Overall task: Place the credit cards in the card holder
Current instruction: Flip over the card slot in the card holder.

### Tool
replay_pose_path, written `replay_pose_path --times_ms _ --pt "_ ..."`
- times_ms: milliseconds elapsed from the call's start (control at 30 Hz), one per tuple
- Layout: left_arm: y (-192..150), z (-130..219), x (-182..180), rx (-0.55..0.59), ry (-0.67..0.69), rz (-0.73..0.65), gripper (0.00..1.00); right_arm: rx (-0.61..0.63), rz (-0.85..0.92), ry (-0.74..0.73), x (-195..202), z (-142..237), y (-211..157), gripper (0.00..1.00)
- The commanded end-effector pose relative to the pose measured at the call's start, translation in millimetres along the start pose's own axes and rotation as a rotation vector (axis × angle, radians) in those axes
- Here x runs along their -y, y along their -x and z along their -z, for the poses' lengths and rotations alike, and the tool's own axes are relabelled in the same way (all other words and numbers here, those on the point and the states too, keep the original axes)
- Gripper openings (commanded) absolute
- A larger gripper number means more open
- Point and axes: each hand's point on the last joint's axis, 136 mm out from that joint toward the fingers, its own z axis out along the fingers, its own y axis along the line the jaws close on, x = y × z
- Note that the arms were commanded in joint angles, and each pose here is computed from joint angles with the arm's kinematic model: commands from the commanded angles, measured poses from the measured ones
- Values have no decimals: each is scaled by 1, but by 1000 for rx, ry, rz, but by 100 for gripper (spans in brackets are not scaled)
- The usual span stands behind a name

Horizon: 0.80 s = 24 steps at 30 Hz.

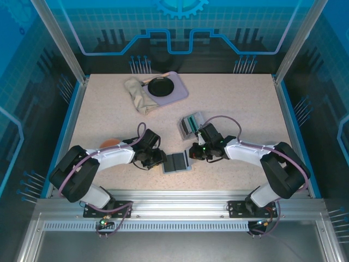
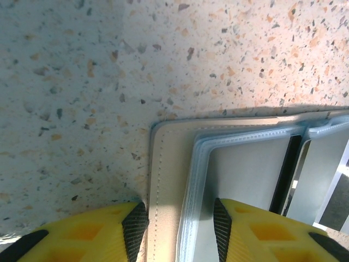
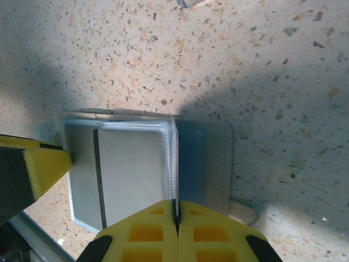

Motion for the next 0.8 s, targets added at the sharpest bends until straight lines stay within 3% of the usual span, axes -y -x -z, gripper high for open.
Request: replay_pose_path --times_ms 0,300,500,767 --pt "-16 -22 0 -73 -11 -12 43 -46 -28 32 -2 -4 -10 1" --pt "-15 -23 12 -75 -49 -23 42 -14 -28 57 -17 15 -1 2" --pt "-10 -29 45 -81 -136 -41 38 31 -8 65 -21 39 8 2" --pt "-3 -34 86 -74 -240 -46 38 4 -32 101 -23 31 6 2"
